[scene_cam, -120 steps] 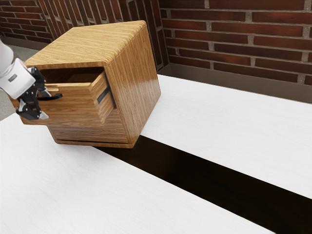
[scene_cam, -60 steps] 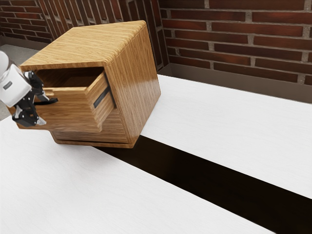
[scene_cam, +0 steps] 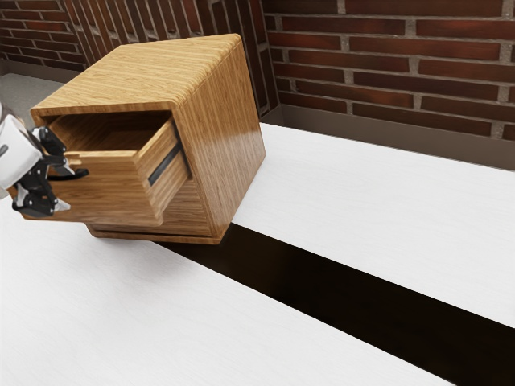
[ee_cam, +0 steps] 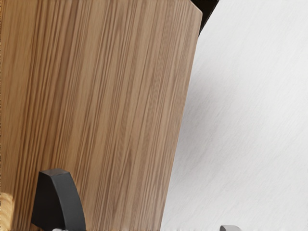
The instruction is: Pull the drawer handle with one arm to open the drawer
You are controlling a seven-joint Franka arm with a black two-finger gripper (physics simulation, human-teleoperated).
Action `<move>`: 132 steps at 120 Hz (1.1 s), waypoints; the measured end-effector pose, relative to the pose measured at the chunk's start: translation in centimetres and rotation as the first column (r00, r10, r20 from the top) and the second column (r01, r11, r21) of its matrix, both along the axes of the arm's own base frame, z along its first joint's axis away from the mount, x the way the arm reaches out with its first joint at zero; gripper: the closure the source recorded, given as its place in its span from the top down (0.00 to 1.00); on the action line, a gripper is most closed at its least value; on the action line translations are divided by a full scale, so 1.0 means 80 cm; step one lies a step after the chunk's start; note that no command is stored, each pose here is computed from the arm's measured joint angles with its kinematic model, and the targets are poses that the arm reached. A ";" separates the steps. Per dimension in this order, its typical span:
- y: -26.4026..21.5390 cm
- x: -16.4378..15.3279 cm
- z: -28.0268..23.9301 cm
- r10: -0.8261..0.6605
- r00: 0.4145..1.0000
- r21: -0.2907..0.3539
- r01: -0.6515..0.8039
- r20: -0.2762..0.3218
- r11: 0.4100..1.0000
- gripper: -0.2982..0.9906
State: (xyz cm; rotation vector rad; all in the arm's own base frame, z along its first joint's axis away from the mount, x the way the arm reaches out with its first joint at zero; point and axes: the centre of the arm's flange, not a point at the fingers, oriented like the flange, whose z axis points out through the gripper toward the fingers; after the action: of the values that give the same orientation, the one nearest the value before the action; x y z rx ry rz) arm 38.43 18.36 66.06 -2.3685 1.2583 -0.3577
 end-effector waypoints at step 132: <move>-0.154 0.138 0.114 -0.108 0.974 -0.185 0.071 -0.198 0.980 0.74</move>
State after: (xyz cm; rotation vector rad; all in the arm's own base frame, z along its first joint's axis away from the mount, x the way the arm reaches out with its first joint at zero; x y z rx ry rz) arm 49.48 6.00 75.16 -2.5583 1.4880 -0.2650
